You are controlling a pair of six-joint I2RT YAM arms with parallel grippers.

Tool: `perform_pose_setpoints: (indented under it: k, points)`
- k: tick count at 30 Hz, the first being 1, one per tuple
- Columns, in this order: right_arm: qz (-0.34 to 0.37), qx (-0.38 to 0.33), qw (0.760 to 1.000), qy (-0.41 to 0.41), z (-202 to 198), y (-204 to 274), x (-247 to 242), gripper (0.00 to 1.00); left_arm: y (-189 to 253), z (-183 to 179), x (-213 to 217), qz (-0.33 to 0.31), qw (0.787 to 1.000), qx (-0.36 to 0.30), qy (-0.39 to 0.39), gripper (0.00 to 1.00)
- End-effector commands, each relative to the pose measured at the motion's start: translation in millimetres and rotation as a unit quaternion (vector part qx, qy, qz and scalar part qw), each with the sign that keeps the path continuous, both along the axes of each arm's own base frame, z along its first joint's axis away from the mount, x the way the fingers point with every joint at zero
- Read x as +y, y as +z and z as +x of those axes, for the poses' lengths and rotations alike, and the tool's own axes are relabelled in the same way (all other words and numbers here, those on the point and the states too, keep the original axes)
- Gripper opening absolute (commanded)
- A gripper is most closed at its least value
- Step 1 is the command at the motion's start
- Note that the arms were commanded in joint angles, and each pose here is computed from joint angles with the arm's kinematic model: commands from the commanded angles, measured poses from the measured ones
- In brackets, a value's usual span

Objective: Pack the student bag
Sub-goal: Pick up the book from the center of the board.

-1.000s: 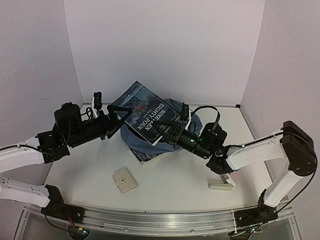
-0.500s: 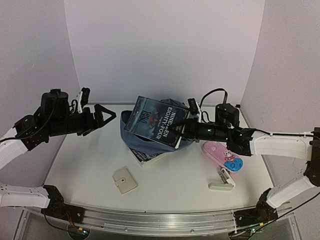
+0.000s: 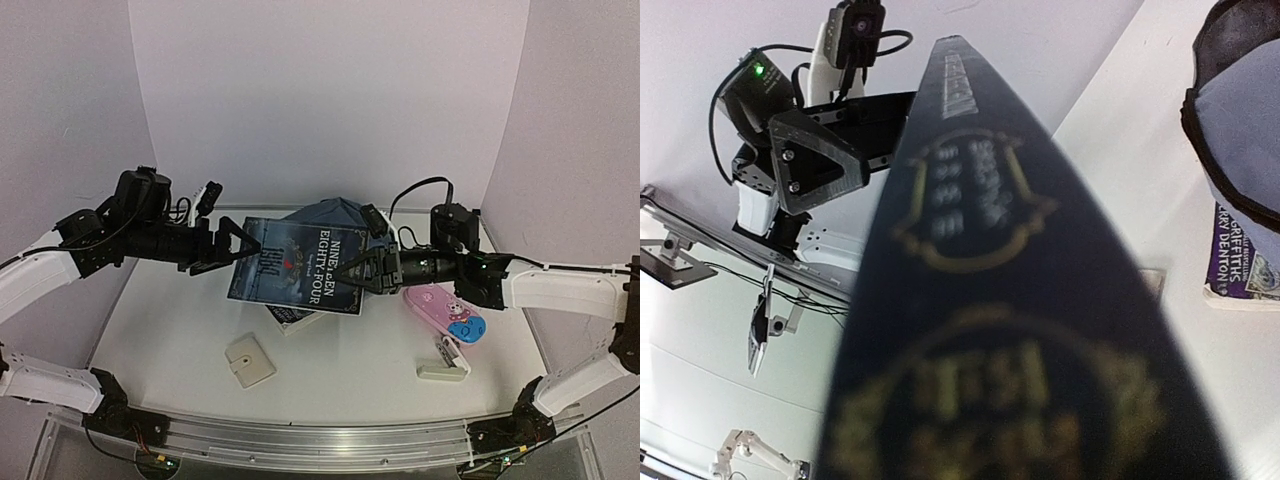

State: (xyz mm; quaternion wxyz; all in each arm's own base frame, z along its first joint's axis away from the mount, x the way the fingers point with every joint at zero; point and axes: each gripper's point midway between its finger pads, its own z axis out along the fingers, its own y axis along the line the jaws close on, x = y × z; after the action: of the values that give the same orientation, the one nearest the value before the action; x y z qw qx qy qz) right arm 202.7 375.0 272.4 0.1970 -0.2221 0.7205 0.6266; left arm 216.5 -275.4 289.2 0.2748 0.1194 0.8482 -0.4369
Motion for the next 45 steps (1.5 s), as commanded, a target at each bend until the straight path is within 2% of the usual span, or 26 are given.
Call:
perform_pose_setpoints:
  k: [1,10,14,24,32,39,40,43,45]
  points:
    - [0.137,-0.104,0.984,0.038,-22.8,98.9,-10.7,0.00,14.7,-8.3,-10.7,-0.039,0.999,-0.003,-0.035,1.00]
    - [0.161,-0.101,0.980,0.063,-31.8,103.0,-12.7,0.00,45.8,-28.1,-29.9,-0.134,0.985,-0.013,-0.110,0.98]
    - [0.159,-0.098,0.980,0.074,-35.0,99.3,-12.1,0.00,55.8,-32.2,-28.9,-0.150,0.982,-0.018,-0.115,0.83]
    - [0.153,-0.092,0.981,0.076,-31.5,92.9,-8.2,0.00,56.3,-37.4,-32.6,-0.163,0.978,0.011,-0.129,0.54]
    - [0.148,-0.086,0.982,0.074,-30.0,87.7,-6.7,0.00,55.0,-38.0,-37.5,-0.169,0.975,0.022,-0.140,0.35]
    - [0.126,-0.085,0.987,0.062,-23.7,77.8,-3.2,0.00,43.3,-34.6,-39.1,-0.159,0.978,0.041,-0.132,0.01]
    - [0.122,-0.087,0.987,0.056,-21.4,77.0,-2.5,0.04,40.7,-33.2,-38.5,-0.154,0.979,0.043,-0.127,0.00]
    - [0.107,-0.090,0.990,0.025,-9.9,73.4,-1.3,0.23,31.1,-26.1,-32.6,-0.135,0.985,0.045,-0.094,0.00]
    - [0.095,-0.098,0.991,0.000,-1.0,72.0,-1.3,0.50,25.2,-19.4,-25.1,-0.118,0.990,0.042,-0.060,0.00]
